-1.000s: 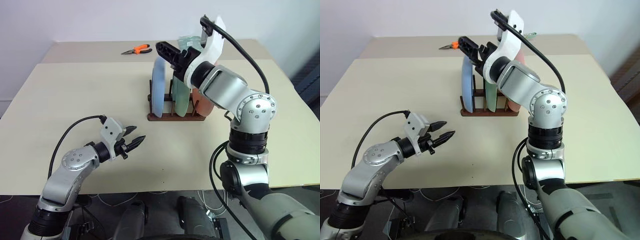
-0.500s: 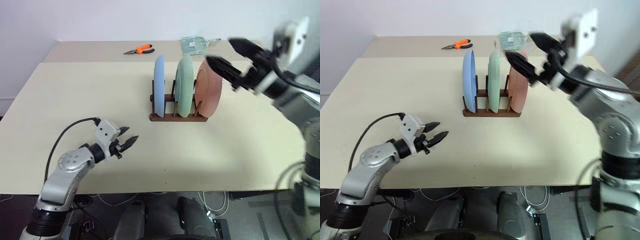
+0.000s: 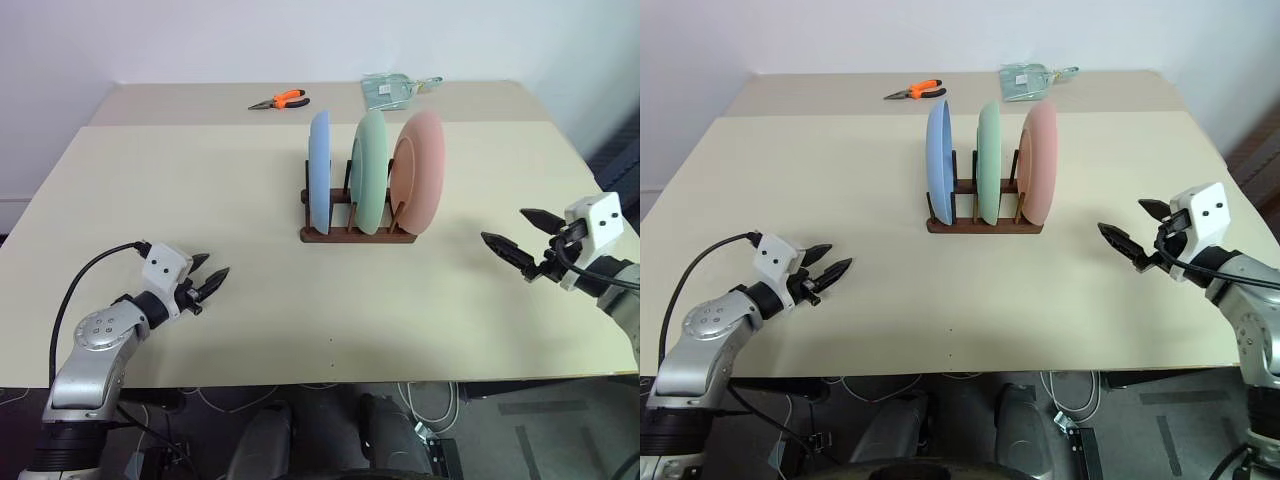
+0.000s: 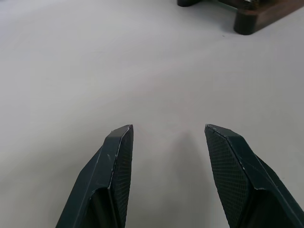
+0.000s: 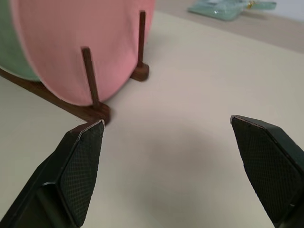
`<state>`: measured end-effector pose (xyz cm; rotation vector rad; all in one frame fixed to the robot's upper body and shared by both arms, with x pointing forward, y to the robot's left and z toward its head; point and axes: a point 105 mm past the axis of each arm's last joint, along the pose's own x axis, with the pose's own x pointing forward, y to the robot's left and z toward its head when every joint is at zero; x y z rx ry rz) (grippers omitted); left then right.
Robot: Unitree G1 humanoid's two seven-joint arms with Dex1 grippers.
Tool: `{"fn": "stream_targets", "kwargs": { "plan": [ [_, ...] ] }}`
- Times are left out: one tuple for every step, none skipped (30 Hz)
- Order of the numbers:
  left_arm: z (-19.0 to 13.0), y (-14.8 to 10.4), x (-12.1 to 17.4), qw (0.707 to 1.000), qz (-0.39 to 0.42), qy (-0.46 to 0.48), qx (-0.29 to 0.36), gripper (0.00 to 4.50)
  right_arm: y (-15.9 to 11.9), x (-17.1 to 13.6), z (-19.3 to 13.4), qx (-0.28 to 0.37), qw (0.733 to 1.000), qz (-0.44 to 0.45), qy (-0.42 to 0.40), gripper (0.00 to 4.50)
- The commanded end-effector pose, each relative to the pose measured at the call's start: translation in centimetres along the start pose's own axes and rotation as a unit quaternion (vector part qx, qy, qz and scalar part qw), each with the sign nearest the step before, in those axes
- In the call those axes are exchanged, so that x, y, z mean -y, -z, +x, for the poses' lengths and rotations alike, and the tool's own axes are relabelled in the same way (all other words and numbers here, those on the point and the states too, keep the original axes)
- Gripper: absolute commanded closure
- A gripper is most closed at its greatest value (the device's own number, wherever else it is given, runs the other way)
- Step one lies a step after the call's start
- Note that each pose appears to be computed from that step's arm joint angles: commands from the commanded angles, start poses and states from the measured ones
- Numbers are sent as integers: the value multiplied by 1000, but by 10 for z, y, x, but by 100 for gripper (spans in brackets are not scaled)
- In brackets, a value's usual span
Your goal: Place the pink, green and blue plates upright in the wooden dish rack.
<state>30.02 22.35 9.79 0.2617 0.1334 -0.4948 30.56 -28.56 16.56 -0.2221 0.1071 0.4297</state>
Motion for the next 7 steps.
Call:
{"fn": "stream_targets", "kwargs": {
  "plan": [
    [-4, -12, -5, 1000, 7, -11, 23, 206, -5, 4, 4, 14, 999, -29, 4, 14],
    [-5, -11, -4, 1000, 4, -9, 24, 206, -3, 2, 6, 12, 999, -33, -1, 14],
    [-5, -11, -4, 1000, 2, -8, 24, 206, -2, 1, 8, 11, 999, -35, -4, 14],
    [-5, -11, -3, 1000, 1, -8, 24, 206, 0, 1, 9, 12, 999, -37, -5, 14],
    [-4, -12, -3, 1000, 1, -8, 24, 206, 0, 1, 11, 13, 999, -39, -5, 14],
    [-3, -12, -3, 1000, 1, -8, 25, 206, 0, 1, 14, 15, 999, -41, -5, 14],
    [-2, -12, -4, 1000, 2, -9, 25, 206, 0, 1, 16, 17, 999, -41, -6, 14]
  ]
}}
